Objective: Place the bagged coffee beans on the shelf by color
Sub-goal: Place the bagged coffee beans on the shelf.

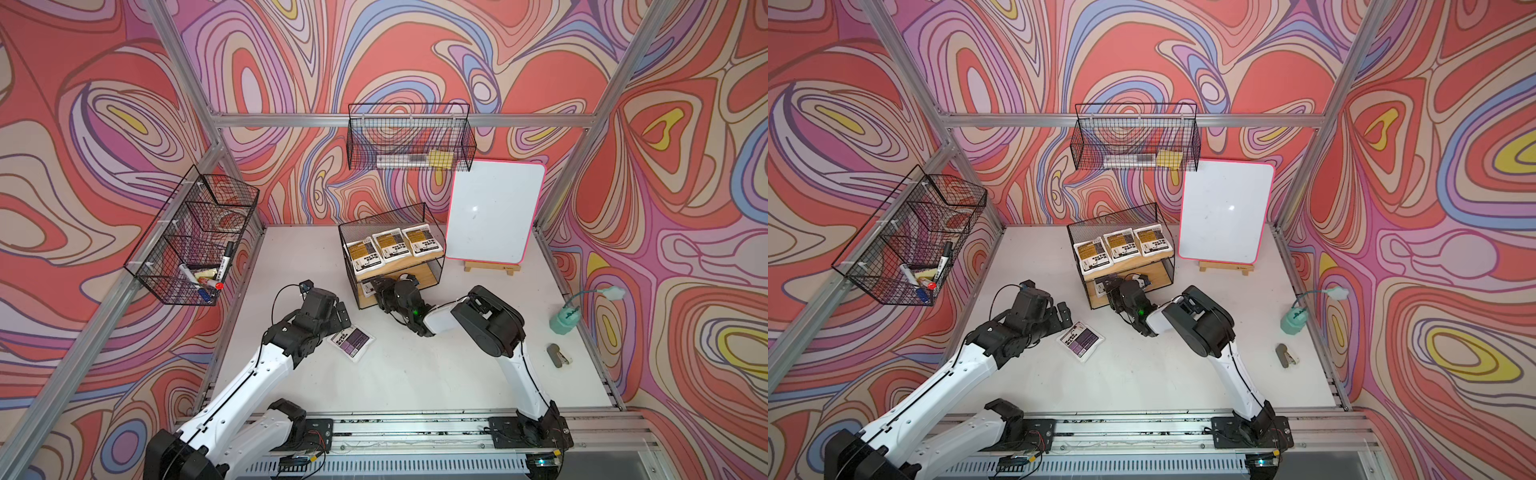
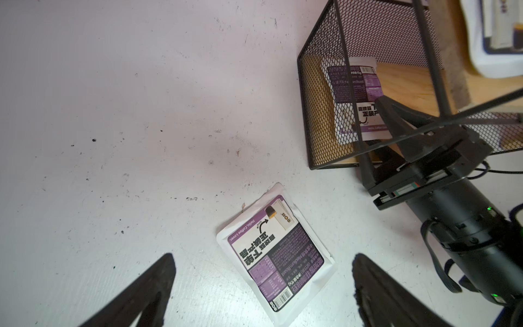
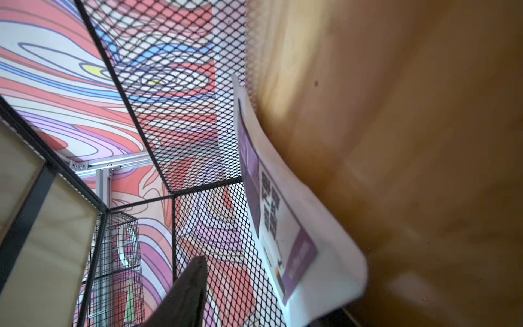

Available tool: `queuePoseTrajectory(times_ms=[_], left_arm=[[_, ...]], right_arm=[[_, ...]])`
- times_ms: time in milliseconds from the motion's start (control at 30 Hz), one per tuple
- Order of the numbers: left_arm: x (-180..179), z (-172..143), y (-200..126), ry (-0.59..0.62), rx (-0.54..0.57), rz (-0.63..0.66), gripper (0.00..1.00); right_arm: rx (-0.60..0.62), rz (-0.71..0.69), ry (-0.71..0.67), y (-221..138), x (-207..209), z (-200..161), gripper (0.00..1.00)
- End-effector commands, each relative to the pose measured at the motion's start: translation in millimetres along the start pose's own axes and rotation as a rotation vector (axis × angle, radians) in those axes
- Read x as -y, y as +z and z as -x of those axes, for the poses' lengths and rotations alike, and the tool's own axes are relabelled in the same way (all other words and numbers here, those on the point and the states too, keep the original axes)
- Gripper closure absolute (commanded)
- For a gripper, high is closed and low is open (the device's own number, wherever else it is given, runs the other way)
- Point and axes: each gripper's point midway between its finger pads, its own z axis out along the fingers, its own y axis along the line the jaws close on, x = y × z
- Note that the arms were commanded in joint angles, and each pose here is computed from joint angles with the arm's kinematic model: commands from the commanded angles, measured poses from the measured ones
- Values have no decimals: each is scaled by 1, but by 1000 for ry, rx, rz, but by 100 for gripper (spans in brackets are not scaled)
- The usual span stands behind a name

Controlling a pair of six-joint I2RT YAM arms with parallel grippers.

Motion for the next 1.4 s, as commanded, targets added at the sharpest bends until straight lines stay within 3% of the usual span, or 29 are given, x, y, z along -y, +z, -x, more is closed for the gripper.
queuePoseTrajectory(times_ms=[0,233,633,1133,1367], left_arm=[[-4,-3,0,-10,-4,6,1],[-4,-4,1,-12,-7,6,1],[-7,-9,5,0,-27,21,1],[-42,-76,21,18,-210,94,1],[-47,-93,26,2,-266,99,1]], right_arm=[[-17,-96,-22,-5,25,-8,45],[-20,-126,-54,-19,23,-10,32],[-61,-208,-123,-51,29,-15,29],[-226,-378,-527,-130,17,-14,26],[-327,-393,-582,-148,26,-24,27]])
